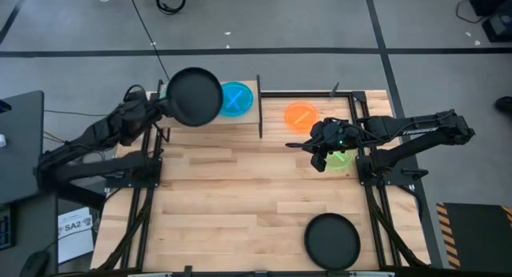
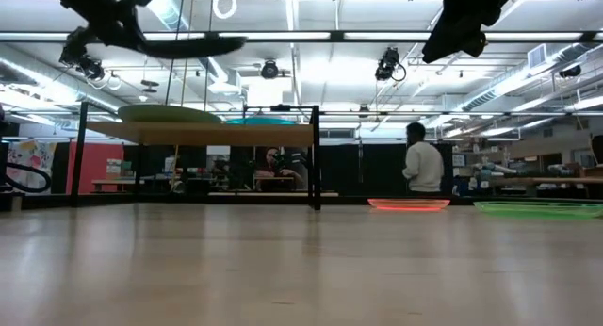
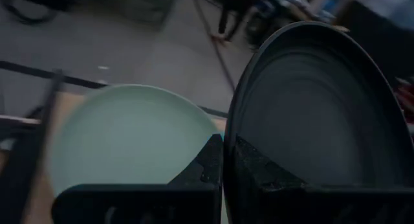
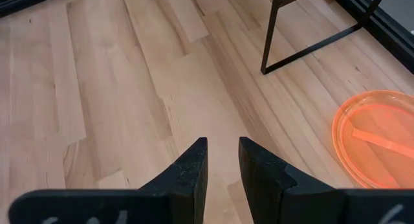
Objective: Place and stack plates onto a shelf
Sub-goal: Stack the top black plate on top of the light blue plate on the shelf
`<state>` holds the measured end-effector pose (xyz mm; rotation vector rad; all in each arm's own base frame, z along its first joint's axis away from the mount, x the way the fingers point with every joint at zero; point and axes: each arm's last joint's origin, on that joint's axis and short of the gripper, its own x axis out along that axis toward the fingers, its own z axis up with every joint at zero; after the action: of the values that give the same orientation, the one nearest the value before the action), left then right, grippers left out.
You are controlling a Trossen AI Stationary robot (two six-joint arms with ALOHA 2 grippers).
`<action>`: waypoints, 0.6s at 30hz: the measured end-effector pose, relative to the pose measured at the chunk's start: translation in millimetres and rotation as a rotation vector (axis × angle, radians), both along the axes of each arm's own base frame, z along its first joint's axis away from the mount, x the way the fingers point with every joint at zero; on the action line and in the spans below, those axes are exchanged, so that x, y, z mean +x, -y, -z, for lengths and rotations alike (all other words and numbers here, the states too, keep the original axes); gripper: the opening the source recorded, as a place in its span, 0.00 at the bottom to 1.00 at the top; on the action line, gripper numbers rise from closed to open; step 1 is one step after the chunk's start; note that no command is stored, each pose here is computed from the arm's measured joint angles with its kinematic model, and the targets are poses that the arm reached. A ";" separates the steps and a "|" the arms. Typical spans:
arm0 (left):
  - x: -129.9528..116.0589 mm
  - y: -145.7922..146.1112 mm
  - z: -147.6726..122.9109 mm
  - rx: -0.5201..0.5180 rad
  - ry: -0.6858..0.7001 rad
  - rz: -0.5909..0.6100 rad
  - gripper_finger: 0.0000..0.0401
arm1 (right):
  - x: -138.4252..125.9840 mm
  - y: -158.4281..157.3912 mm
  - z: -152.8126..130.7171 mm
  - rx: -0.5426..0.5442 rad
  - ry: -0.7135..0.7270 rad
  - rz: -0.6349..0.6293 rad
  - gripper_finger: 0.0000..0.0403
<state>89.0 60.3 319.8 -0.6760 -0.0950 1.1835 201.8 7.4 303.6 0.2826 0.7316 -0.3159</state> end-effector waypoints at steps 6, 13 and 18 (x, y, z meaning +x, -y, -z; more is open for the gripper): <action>-7.4 -14.6 2.0 -0.002 -0.044 -0.144 0.04 | 0.0 0.0 0.0 0.000 0.000 0.000 0.23; -9.3 -29.2 9.8 -0.062 -0.112 -0.223 0.04 | 0.0 0.0 0.0 0.000 0.000 0.000 0.23; -6.8 -40.7 19.5 -0.127 -0.193 -0.277 0.05 | 0.0 0.0 0.0 0.000 0.000 0.000 0.23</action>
<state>82.2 101.1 300.3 -0.6702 0.0511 1.5256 201.8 7.4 303.6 0.2827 0.7315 -0.3159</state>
